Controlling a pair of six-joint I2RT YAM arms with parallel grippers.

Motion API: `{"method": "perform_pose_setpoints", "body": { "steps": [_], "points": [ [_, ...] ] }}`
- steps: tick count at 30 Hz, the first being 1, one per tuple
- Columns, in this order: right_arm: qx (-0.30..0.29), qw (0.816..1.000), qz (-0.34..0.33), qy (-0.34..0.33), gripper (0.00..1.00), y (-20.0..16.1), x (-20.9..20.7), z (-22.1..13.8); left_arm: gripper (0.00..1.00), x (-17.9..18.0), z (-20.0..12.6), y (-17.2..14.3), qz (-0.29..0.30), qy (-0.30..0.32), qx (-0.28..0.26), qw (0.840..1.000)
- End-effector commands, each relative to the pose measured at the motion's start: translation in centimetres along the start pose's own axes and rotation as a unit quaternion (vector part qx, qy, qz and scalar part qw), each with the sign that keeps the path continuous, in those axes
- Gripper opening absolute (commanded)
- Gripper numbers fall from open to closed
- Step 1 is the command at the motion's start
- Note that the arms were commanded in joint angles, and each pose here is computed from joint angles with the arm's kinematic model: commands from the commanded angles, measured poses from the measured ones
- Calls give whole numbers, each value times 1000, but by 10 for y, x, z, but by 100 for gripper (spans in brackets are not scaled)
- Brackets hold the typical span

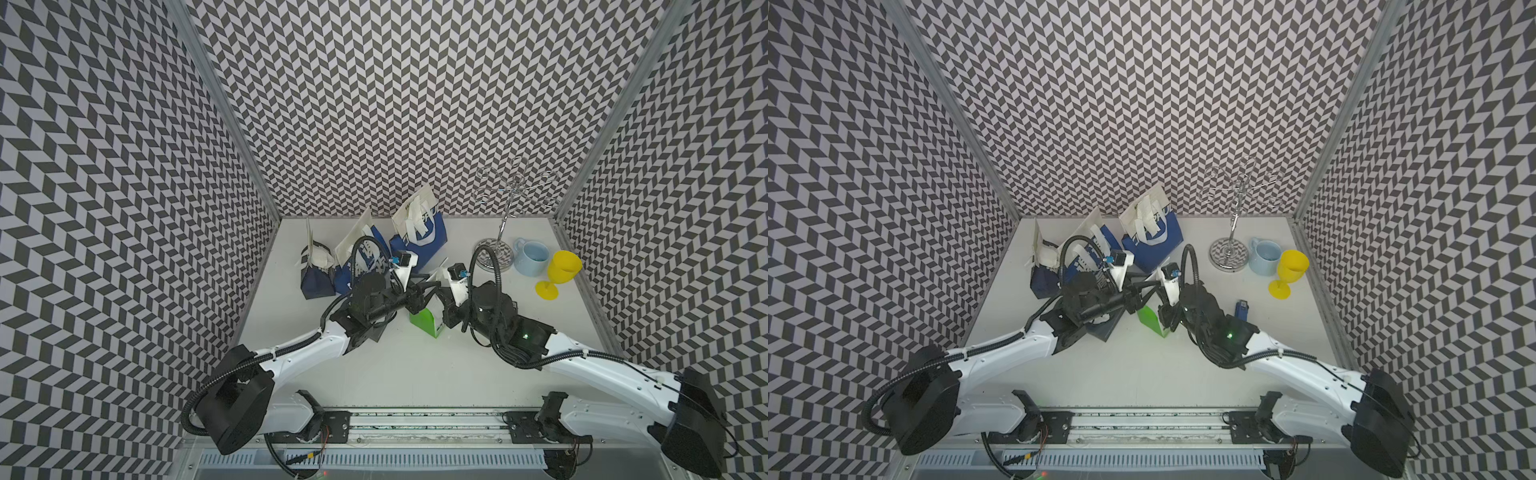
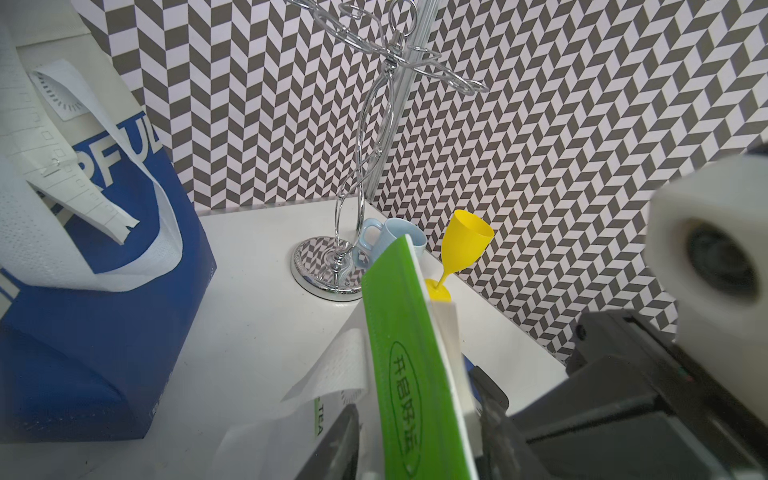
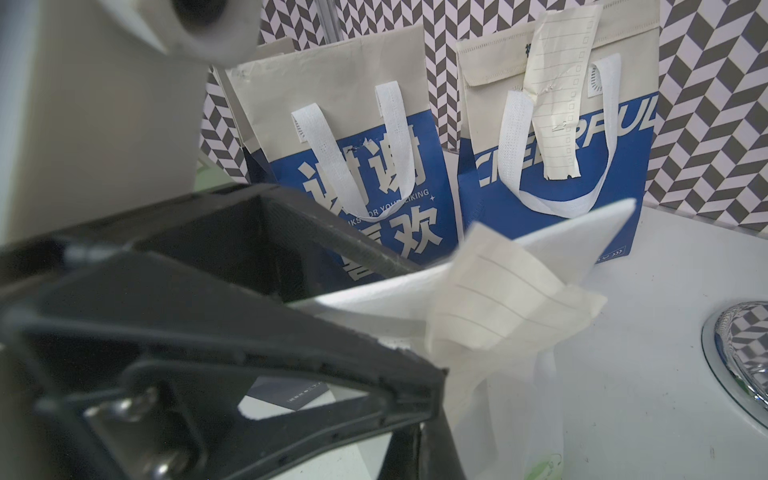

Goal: Staple the receipts to the bags
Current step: Hold the receipt from the takeout bag.

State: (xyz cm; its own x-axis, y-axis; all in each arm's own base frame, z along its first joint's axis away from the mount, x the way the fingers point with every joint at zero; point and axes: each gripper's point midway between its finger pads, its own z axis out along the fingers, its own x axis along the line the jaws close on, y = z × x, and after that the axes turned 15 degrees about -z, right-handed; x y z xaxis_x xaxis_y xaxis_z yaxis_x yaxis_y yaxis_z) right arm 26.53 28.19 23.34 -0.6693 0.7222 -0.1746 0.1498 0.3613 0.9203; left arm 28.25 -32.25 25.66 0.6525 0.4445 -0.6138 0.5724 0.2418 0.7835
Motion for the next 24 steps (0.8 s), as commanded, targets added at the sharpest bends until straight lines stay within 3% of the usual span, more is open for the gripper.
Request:
{"method": "perform_pose_setpoints", "body": {
  "steps": [1, 6, 14, 16, 21, 24],
  "points": [
    [-19, 999, -33, -24, 0, 10, -2, 2, 49, -9, 3, 6, 8, -13, 7, 1000],
    [-9, 997, -65, -47, 0, 6, -3, 3, 47, -8, 4, 9, 12, -5, 9, 1000],
    [-4, 992, -97, -86, 0, 5, -13, 0, 22, 1, 6, 7, 21, 21, 19, 999],
    [-5, 991, -100, -84, 0, 5, -11, 1, 19, 1, 6, 7, 22, 22, 19, 999],
    [-5, 990, -119, -73, 0, 4, -1, 2, 19, 3, 9, 7, 19, 24, 20, 999],
    [1, 988, -138, -72, 0, 0, 6, 4, 32, 1, 10, 8, 19, 21, 21, 999]
  ]
}}
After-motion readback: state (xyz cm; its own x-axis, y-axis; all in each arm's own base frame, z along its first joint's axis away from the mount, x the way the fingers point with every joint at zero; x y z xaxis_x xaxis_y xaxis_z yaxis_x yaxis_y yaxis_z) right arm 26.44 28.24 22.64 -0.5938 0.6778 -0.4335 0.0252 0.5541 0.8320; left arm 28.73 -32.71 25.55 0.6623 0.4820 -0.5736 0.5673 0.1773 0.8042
